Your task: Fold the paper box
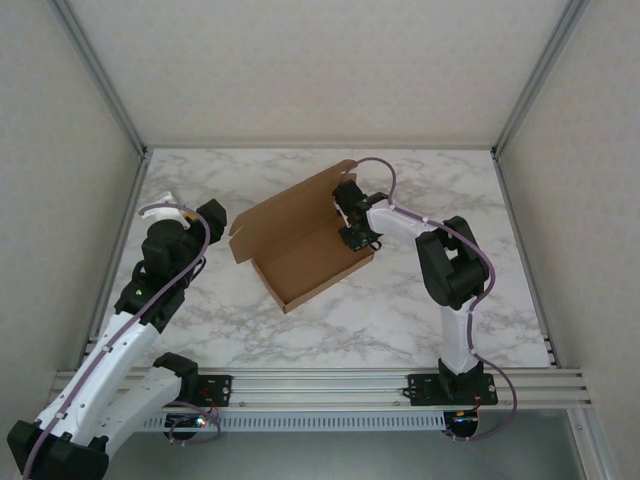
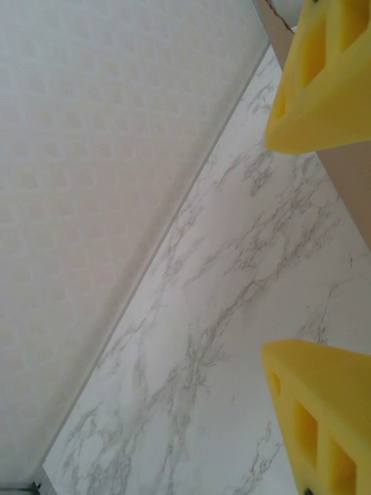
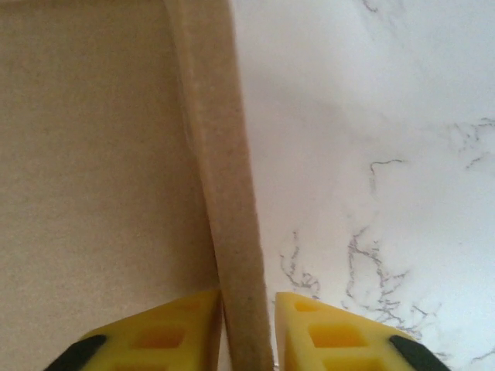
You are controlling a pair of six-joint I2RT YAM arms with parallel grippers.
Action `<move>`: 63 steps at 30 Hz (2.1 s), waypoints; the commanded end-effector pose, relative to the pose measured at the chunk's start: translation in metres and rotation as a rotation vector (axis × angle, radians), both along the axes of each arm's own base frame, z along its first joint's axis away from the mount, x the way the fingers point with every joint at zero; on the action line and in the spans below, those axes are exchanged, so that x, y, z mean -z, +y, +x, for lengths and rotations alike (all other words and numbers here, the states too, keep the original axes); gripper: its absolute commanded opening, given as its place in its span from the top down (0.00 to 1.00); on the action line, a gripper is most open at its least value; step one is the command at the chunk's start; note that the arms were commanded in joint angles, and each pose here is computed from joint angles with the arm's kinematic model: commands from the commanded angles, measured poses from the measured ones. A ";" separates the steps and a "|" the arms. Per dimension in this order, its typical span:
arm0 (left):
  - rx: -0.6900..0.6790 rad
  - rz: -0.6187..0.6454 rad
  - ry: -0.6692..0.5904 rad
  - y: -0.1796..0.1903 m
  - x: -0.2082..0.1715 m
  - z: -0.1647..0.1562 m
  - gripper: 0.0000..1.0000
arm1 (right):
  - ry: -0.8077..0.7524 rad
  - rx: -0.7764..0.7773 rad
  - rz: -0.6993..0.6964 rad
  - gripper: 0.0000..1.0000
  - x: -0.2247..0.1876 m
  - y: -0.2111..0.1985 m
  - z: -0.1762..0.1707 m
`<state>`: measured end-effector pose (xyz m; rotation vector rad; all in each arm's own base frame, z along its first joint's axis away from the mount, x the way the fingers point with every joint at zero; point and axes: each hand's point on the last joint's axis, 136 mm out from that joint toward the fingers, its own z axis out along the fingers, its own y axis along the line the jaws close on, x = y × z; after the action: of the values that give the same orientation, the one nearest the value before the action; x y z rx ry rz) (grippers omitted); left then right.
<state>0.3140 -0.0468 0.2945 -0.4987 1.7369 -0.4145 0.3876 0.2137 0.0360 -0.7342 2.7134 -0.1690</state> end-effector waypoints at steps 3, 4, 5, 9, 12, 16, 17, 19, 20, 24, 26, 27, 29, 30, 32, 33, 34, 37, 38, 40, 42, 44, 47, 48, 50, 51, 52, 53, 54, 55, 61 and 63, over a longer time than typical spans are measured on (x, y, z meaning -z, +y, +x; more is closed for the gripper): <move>-0.038 0.017 -0.031 0.008 -0.007 -0.001 0.35 | -0.078 0.056 -0.116 0.84 -0.014 -0.012 0.001; -0.041 0.019 -0.029 0.009 -0.006 0.000 0.35 | -0.087 0.087 -0.133 0.85 -0.015 -0.016 0.000; -0.042 0.020 -0.029 0.009 -0.006 0.000 0.35 | -0.095 0.129 -0.155 0.85 -0.016 -0.021 -0.001; -0.050 0.018 -0.028 0.010 -0.006 0.000 0.35 | -0.143 0.188 -0.271 0.87 -0.024 -0.030 -0.007; -0.051 0.018 -0.026 0.010 -0.005 0.000 0.35 | -0.110 0.199 -0.244 0.85 -0.022 -0.026 -0.016; -0.047 0.020 -0.020 0.009 -0.003 0.001 0.35 | -0.043 0.210 -0.150 0.74 -0.018 -0.015 -0.032; -0.046 0.022 -0.019 0.009 -0.003 0.001 0.35 | -0.030 0.218 -0.114 0.69 -0.019 -0.012 -0.037; -0.047 0.029 -0.020 0.010 -0.002 0.001 0.34 | -0.034 0.238 -0.039 0.55 -0.025 -0.008 -0.043; -0.050 0.035 -0.021 0.011 -0.003 0.001 0.34 | -0.048 0.243 0.010 0.50 -0.033 -0.005 -0.045; -0.027 0.045 -0.037 0.008 -0.001 0.000 0.33 | -0.178 0.222 0.281 0.33 -0.084 0.008 -0.055; -0.001 0.041 -0.052 0.003 -0.002 -0.001 0.32 | -0.283 0.180 0.409 0.26 -0.115 0.010 -0.058; 0.012 0.042 -0.064 0.001 -0.004 -0.001 0.32 | -0.337 0.151 0.457 0.26 -0.131 0.009 -0.060; 0.013 0.029 -0.106 0.002 -0.010 -0.006 0.32 | -0.459 0.068 0.546 0.27 -0.165 0.005 -0.060; 0.006 0.019 -0.126 0.004 -0.012 -0.008 0.32 | -0.518 0.041 0.574 0.27 -0.178 0.003 -0.057; -0.010 0.003 -0.166 0.008 -0.013 -0.012 0.31 | -0.645 -0.064 0.642 0.27 -0.204 0.002 -0.050; -0.017 0.003 -0.178 0.009 -0.015 -0.015 0.31 | -0.706 -0.119 0.655 0.25 -0.214 0.002 -0.048; -0.027 0.006 -0.183 0.012 -0.016 -0.017 0.31 | -0.781 -0.150 0.662 0.23 -0.223 0.000 -0.044; -0.083 0.016 -0.157 0.022 -0.011 -0.018 0.27 | -0.774 -0.204 0.625 0.22 -0.230 -0.006 -0.025; -0.109 0.020 -0.139 0.026 -0.005 -0.016 0.27 | -0.746 -0.259 0.579 0.23 -0.229 -0.002 -0.021; -0.144 0.044 -0.103 0.031 0.003 -0.015 0.27 | -0.729 -0.322 0.496 0.25 -0.223 0.004 -0.008; -0.168 0.083 -0.067 0.037 0.009 -0.016 0.26 | -0.790 -0.287 0.446 0.23 -0.223 -0.008 0.013; -0.125 0.116 -0.056 0.031 0.016 -0.017 0.26 | -0.794 -0.245 0.490 0.23 -0.222 -0.020 0.029; -0.037 0.127 -0.041 0.016 0.028 -0.013 0.26 | -0.753 -0.258 0.538 0.24 -0.210 -0.024 0.050; -0.021 0.120 -0.030 0.012 0.032 -0.011 0.26 | -0.735 -0.272 0.542 0.23 -0.206 -0.023 0.055; 0.011 0.095 -0.021 0.005 0.036 -0.007 0.26 | -0.703 -0.300 0.560 0.23 -0.195 -0.022 0.064; 0.026 0.086 -0.017 0.001 0.039 -0.005 0.26 | -0.692 -0.316 0.584 0.22 -0.193 -0.019 0.067; 0.038 0.079 -0.012 -0.002 0.041 -0.003 0.26 | -0.675 -0.340 0.611 0.22 -0.190 -0.016 0.069; 0.046 0.082 -0.005 -0.003 0.043 -0.001 0.26 | -0.656 -0.370 0.638 0.23 -0.187 -0.012 0.070; 0.059 0.088 -0.002 -0.005 0.044 0.000 0.26 | -0.635 -0.402 0.657 0.23 -0.184 -0.007 0.070; 0.074 0.098 0.000 -0.008 0.045 0.001 0.26 | -0.617 -0.440 0.668 0.23 -0.181 -0.001 0.069; 0.114 0.108 0.024 -0.016 0.053 0.007 0.26 | -0.508 -0.582 0.764 0.30 -0.169 0.024 0.065; 0.138 0.105 0.037 -0.020 0.058 0.011 0.26 | -0.506 -0.577 0.777 0.34 -0.166 0.025 0.068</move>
<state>0.3204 -0.0605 0.2364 -0.3571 1.8269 -0.3783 0.4618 0.2264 0.1945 -0.9234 1.8309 0.5947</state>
